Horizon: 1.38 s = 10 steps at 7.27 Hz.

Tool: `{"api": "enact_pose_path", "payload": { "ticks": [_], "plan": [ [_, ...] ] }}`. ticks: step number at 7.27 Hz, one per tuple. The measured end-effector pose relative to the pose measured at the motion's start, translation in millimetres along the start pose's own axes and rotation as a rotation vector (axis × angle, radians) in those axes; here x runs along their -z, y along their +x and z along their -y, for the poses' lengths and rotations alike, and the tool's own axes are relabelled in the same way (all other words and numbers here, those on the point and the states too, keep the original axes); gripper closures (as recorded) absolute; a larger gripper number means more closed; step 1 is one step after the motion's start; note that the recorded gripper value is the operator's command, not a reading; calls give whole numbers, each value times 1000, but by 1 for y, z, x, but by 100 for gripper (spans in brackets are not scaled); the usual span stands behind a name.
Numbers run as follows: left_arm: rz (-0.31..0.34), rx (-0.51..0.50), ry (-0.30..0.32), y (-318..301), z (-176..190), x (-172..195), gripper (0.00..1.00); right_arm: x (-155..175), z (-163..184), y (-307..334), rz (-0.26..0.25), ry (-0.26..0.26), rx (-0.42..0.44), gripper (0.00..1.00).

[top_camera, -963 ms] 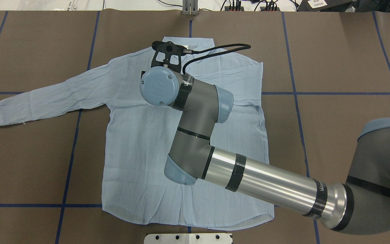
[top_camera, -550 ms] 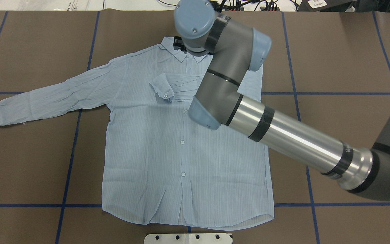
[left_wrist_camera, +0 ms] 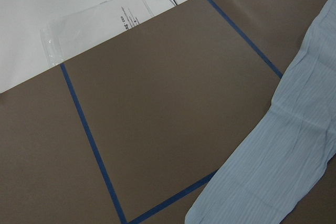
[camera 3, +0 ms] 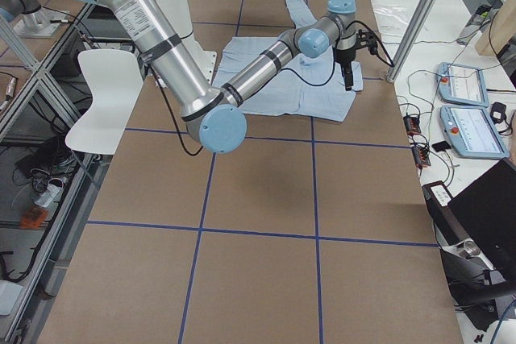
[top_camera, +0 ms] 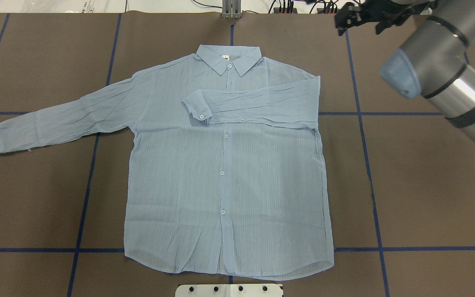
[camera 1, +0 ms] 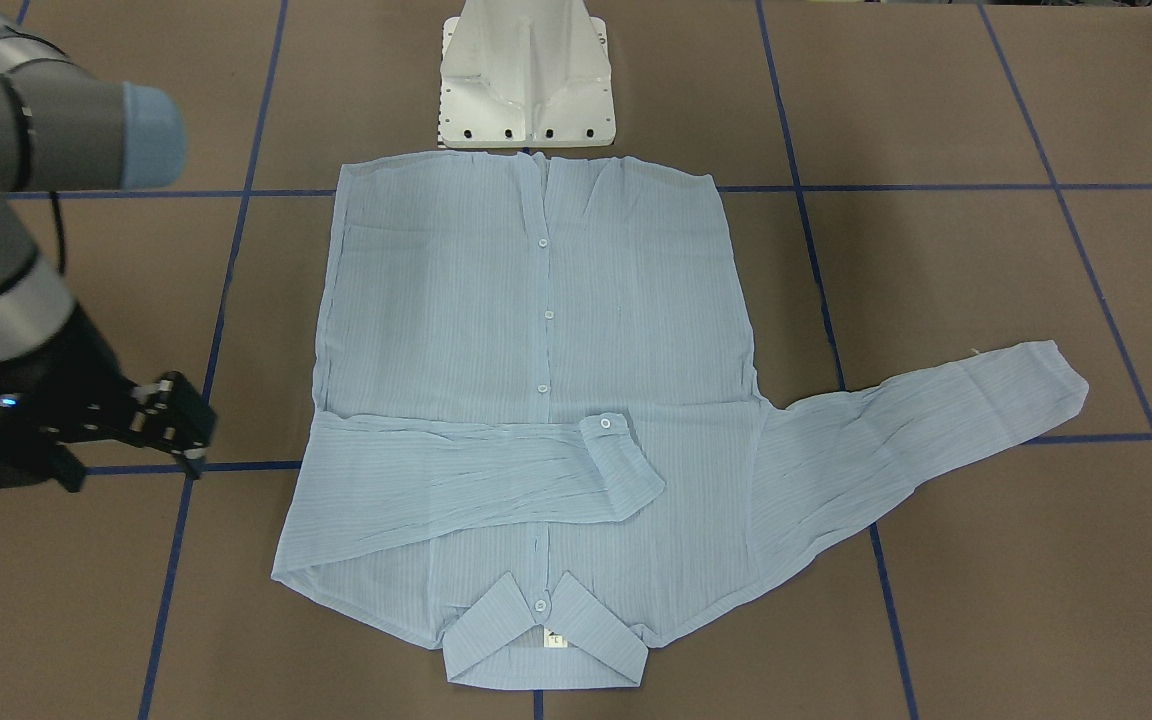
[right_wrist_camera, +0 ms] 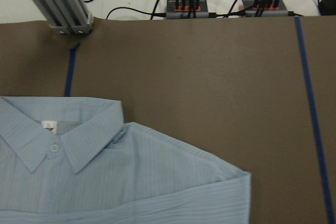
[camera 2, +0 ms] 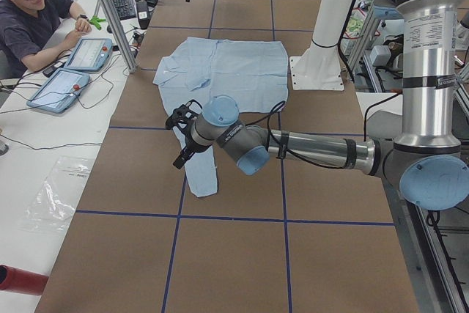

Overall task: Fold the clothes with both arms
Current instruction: 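Release the sleeve on the shirt body and lift the right gripper away, then reach the left gripper to the other sleeve cuff and grasp it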

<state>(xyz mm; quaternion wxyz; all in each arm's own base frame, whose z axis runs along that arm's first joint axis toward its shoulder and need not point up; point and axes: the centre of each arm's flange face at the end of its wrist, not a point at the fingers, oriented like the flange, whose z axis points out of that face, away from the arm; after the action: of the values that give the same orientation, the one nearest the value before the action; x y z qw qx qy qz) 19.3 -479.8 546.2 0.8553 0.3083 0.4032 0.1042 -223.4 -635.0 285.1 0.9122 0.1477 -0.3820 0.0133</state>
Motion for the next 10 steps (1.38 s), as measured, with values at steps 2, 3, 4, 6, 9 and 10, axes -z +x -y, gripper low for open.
{"api": "enact_pose_path", "payload": {
  "ticks": [2, 3, 4, 6, 9, 10],
  "plan": [
    [-9, 151, 74, -1, -50, -39, 16, 13, -29, 91, 8, -35, 66, 0],
    [-10, 215, 93, -2, -73, -58, 18, 20, -41, 110, 13, -38, 74, 0],
    [-16, 263, 84, 3, -89, -77, 18, 23, -49, 117, 14, -39, 76, 0],
    [-13, 282, 53, 32, -112, -118, 18, 24, -54, 122, 12, -39, 74, 0],
    [-1, 269, 4, 47, -135, -148, 18, 25, -55, 122, 13, -40, 67, 0],
    [6, 266, -4, 46, -139, -154, 18, 24, -55, 122, 13, -40, 65, 0]
  ]
}}
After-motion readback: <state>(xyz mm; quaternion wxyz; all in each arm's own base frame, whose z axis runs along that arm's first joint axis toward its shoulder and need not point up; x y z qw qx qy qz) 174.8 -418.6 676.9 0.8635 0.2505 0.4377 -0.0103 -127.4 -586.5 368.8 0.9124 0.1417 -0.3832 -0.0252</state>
